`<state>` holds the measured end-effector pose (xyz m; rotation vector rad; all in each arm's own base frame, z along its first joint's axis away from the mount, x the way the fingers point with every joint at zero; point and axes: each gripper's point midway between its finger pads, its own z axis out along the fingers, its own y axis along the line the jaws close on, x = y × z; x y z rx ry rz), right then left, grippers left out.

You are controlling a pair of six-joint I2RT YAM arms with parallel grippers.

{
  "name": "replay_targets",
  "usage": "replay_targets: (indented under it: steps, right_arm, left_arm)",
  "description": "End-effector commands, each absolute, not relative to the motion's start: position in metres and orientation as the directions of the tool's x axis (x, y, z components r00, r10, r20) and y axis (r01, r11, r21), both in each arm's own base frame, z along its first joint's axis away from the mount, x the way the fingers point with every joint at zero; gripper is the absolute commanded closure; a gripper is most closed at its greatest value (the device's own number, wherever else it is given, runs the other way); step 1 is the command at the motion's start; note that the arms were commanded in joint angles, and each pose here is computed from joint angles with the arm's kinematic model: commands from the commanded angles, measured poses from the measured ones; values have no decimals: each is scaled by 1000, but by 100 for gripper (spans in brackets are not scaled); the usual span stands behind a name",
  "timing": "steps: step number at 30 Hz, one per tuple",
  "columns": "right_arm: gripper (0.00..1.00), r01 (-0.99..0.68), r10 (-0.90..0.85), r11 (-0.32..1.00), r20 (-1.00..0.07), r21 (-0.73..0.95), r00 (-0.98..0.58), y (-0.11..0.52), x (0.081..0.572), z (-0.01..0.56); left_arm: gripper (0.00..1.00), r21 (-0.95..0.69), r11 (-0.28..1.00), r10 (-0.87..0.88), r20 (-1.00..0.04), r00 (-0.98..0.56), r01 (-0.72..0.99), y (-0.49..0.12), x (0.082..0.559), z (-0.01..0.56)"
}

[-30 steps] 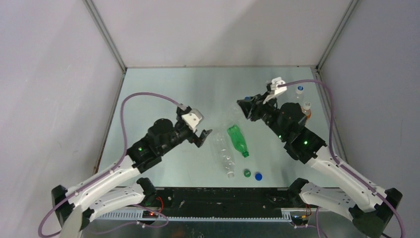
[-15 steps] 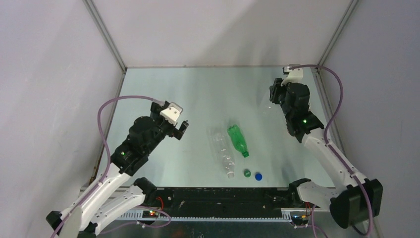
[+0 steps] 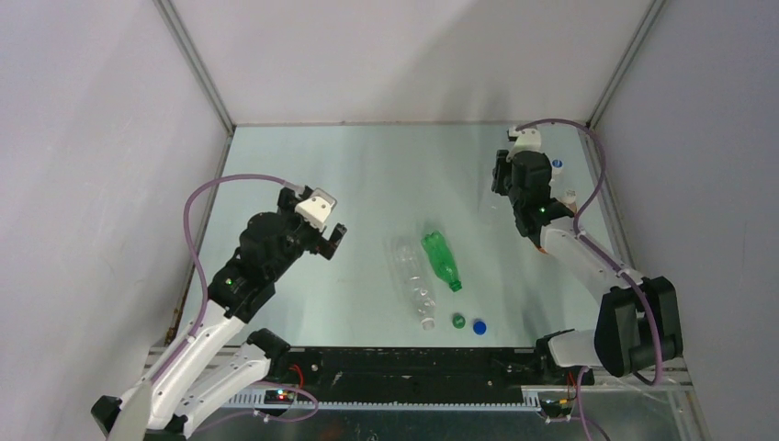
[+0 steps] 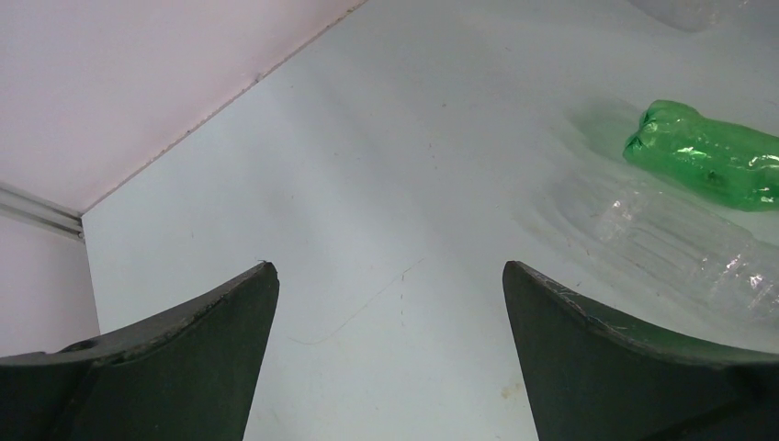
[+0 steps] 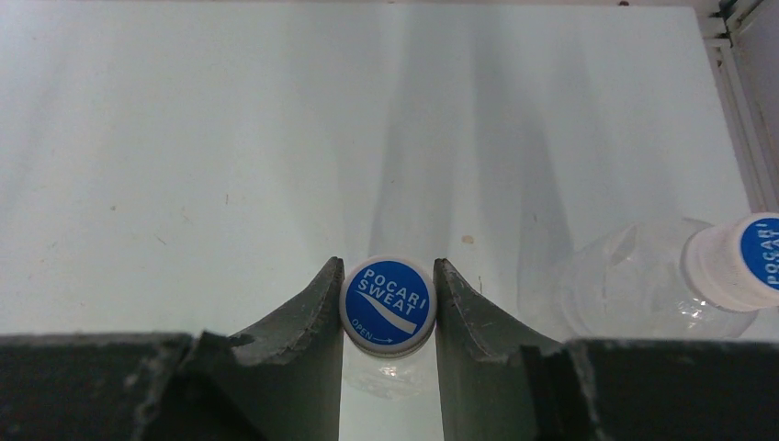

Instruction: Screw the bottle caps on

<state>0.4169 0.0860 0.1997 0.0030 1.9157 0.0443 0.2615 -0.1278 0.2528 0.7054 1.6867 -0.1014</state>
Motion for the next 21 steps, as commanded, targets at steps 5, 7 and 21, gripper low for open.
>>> replay_targets:
  steps: [5,7,21]
  right_arm:
    - [83,-1,41,999,-958,43,-282,88,424,200]
    - [76,-6,35,999,-957,39,-289,90,422,197]
    - [27,-44,6,999,-961,19,-276,95,416,207]
  left_arm:
    - [0,314,804,379,-925,-29,505,-131,264,260]
    - [0,314,803,379,-925,-27,506,-131,264,260]
    - [0,308,797,378,-925,-30,519,-135,264,258]
